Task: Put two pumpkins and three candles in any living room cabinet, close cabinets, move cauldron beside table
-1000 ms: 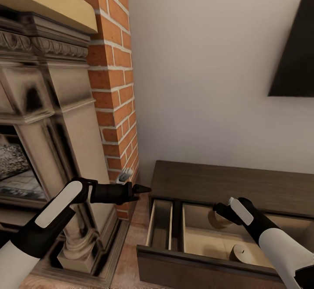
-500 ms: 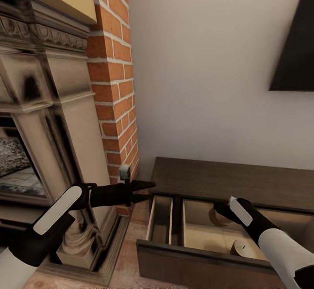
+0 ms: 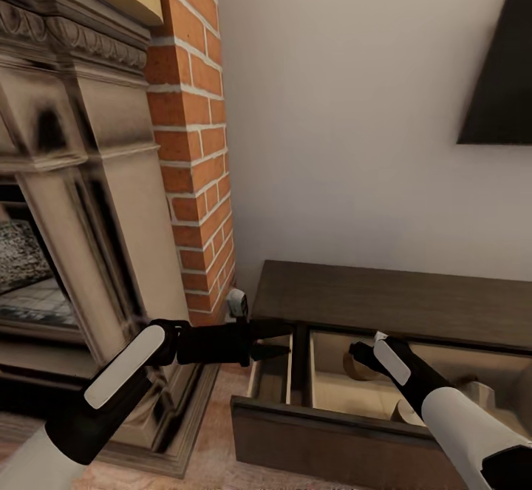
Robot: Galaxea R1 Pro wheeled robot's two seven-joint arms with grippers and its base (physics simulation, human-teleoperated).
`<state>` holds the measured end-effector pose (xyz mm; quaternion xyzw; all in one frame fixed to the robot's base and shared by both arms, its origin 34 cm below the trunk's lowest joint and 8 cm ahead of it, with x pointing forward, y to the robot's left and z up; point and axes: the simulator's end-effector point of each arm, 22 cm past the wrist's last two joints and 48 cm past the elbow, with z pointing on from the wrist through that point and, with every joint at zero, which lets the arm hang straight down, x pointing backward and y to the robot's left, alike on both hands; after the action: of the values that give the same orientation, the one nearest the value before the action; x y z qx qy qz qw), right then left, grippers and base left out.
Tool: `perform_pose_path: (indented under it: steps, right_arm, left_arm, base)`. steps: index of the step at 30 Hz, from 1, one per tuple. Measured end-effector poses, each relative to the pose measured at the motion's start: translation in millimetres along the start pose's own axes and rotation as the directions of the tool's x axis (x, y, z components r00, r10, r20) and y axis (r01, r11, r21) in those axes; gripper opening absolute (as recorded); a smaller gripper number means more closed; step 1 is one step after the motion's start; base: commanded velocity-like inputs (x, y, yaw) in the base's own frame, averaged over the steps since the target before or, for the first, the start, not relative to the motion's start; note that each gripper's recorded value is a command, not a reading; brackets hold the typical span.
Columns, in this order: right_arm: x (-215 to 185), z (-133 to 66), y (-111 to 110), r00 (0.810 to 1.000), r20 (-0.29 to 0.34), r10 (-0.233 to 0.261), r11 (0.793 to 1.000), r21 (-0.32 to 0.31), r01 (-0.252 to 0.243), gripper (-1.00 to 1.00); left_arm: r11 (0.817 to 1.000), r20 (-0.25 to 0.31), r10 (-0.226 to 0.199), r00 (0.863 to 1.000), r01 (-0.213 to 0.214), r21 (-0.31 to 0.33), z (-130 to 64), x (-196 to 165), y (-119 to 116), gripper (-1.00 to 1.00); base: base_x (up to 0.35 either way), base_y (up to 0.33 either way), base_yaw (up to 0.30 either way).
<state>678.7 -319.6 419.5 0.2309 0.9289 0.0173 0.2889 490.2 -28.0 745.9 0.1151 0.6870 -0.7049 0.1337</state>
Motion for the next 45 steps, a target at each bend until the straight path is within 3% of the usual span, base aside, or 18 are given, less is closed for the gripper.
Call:
perform_pose_path:
  steps: [6, 9, 24, 29, 45]
  right_arm:
    - [9, 7.8, 5, 1.000, -0.006, -0.008, 1.000, -0.001, 0.008, -1.00]
    - [15, 16.2, -8, 1.000, -0.021, 0.000, 1.000, 0.029, 0.001, -1.00]
    - [40, 44.4, -16, 0.997, -0.077, 0.009, 0.998, 0.061, -0.004, -1.00]
    - [54, 52.9, -8, 0.995, -0.103, 0.006, 0.998, 0.055, 0.000, -1.00]
    - [57, 53.3, -8, 0.994, -0.108, 0.002, 0.998, 0.058, 0.005, -1.00]
  left_arm:
    - [1.000, 0.001, 0.000, 1.000, 0.000, 0.000, -0.8, 8, 12, 1.00]
    - [1.000, -0.003, -0.001, 1.000, 0.001, 0.001, 0.3, 13, 18, 1.00]
    - [0.998, -0.005, -0.061, 0.998, 0.061, 0.001, 1.1, 12, 46, 1.00]
    - [0.997, -0.004, -0.081, 0.997, 0.081, -0.002, 0.2, 12, 57, 1.00]
    - [0.997, -0.004, -0.080, 0.997, 0.080, -0.001, -0.8, 11, 56, 1.00]
  base:
    - [0.000, 0.000, 0.000]
    - [0.000, 0.000, 0.000]
    - [0.000, 0.000, 0.000]
    - [0.000, 0.000, 0.000]
    - [0.000, 0.000, 0.000]
